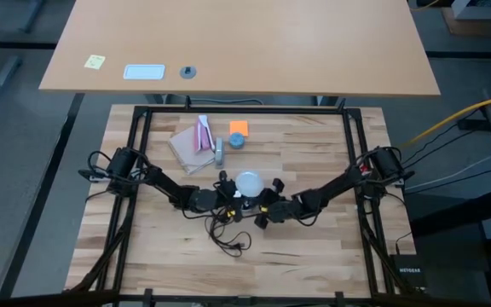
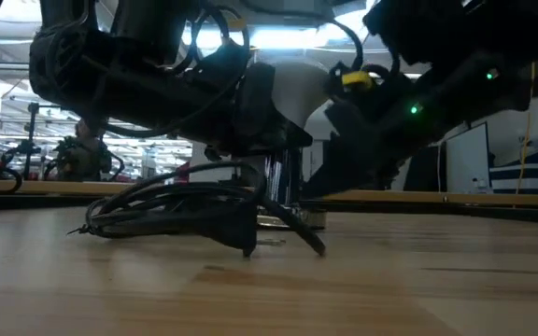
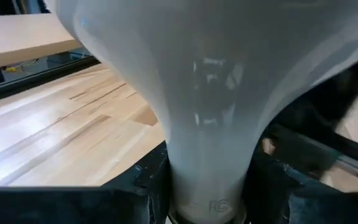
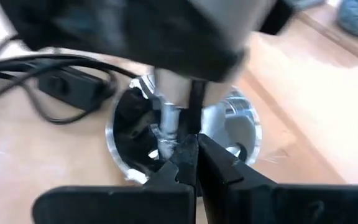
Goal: Screw lightbulb
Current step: Remove the white lightbulb from the silver lamp
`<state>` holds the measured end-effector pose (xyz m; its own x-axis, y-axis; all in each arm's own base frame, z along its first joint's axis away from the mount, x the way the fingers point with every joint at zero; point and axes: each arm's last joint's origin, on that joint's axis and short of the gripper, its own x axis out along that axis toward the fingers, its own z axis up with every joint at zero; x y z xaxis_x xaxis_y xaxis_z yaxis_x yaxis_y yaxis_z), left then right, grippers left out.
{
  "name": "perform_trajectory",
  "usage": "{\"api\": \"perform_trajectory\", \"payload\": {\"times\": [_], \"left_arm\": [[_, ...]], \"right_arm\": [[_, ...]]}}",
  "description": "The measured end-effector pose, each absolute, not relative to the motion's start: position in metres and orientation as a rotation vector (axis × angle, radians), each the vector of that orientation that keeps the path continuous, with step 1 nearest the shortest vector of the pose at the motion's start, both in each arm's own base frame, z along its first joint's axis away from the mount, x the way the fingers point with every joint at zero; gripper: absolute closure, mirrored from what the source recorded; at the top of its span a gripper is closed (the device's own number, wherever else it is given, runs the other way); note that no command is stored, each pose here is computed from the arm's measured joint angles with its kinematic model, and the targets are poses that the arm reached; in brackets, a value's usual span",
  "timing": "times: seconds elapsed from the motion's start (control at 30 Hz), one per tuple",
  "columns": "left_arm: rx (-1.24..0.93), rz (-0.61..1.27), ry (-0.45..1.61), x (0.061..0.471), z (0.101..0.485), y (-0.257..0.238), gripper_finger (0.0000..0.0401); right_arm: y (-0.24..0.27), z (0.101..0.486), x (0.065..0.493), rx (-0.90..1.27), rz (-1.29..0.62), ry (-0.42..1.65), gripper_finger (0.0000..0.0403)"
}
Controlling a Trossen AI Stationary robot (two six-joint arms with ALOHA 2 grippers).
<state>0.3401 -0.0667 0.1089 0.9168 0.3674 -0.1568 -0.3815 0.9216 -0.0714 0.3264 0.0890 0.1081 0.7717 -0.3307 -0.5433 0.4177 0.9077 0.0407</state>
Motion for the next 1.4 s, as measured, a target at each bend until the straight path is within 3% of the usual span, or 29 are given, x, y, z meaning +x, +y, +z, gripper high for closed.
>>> {"api": "perform_trajectory", "payload": {"times": [0.27, 1.13, 1.4], "left_arm": [[-0.04, 0.314, 0.183, 0.342, 0.107, -0.063, 0.0253], [-0.136, 0.446, 0.173, 0.343, 0.105, -0.048, 0.0253], [-0.127, 0.335, 0.189, 0.341, 0.104, -0.062, 0.0253]], "right_arm": [[0.083, 0.103, 0.322, 0.119, -0.458, 0.617, 0.0394], [0.089, 0.097, 0.336, 0.277, -0.448, 0.678, 0.0394], [0.087, 0.111, 0.333, 0.086, -0.419, 0.69, 0.0394]]}}
